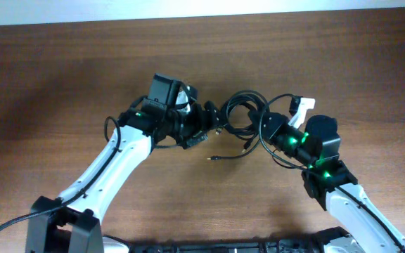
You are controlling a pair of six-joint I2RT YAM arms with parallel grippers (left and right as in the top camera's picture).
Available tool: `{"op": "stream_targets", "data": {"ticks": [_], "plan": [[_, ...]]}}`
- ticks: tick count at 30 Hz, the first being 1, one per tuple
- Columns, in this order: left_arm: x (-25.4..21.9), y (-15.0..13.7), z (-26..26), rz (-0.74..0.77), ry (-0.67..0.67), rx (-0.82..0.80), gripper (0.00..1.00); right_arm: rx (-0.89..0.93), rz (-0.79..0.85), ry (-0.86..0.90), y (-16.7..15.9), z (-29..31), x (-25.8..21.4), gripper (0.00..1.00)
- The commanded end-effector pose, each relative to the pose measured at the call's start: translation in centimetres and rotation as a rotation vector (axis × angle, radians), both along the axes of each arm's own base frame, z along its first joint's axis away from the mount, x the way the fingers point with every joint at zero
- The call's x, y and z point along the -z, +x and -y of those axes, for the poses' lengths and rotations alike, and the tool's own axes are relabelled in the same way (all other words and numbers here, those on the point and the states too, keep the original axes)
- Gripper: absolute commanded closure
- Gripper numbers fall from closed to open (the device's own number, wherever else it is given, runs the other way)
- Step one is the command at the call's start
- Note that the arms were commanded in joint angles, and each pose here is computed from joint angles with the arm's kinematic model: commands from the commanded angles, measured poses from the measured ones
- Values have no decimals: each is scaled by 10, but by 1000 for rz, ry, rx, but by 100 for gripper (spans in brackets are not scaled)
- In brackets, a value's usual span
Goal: Untangle cables
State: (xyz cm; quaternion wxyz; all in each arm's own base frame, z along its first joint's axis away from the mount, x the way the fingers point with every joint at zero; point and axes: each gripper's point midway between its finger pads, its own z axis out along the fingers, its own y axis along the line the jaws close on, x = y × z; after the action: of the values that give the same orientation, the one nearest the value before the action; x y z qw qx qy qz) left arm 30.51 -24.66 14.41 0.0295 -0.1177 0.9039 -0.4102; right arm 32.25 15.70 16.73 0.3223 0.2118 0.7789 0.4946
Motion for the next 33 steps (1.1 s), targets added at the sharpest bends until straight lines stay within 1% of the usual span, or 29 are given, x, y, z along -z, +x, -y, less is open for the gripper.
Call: {"op": "stream_targets", "data": {"ticks": [1,2,4,7,9,10,14,16,20,21,22,23,27,28,30,32,33], "plan": [[-8,1,5,-59,6,-110,16,16,7,-3,0,-9,-2,96],[-8,-1,7,-76,2,-118,21,21,3,-1,0,-10,-2,96],[-8,-5,13,-108,-2,-131,27,30,-3,0,-1,-13,-1,96],[-4,-8,17,-114,21,-152,36,25,-1,2,-2,-16,-2,96],[-3,-9,19,-122,34,-169,47,20,4,3,-2,-18,-3,96],[-3,-10,21,-134,31,-178,51,21,4,3,-2,-18,-3,96],[-8,-6,26,-117,6,-185,57,31,-21,29,-2,-18,-3,96],[-11,-1,28,-93,-3,-194,61,36,-30,41,-2,-18,-3,96],[-9,3,24,-76,17,-216,80,34,-58,73,-4,-20,-3,96],[-8,4,24,-73,22,-220,86,35,-61,78,-4,-20,-3,96],[-7,5,23,-67,29,-227,96,35,-61,76,-4,-20,-3,96],[-7,7,21,-61,37,-236,100,35,-61,76,-4,-20,-3,96],[-4,13,15,-18,74,-252,100,34,-61,76,-4,-20,-3,96],[-3,15,13,20,96,-234,100,33,-61,77,-4,-20,-3,93],[-1,21,7,115,156,-191,100,-7,-41,58,-8,-24,-4,79],[1,28,-2,227,231,-127,100,-60,12,-5,-11,-27,-2,64],[2,30,-4,279,260,-82,100,-76,24,-33,-13,-27,0,52]]}}
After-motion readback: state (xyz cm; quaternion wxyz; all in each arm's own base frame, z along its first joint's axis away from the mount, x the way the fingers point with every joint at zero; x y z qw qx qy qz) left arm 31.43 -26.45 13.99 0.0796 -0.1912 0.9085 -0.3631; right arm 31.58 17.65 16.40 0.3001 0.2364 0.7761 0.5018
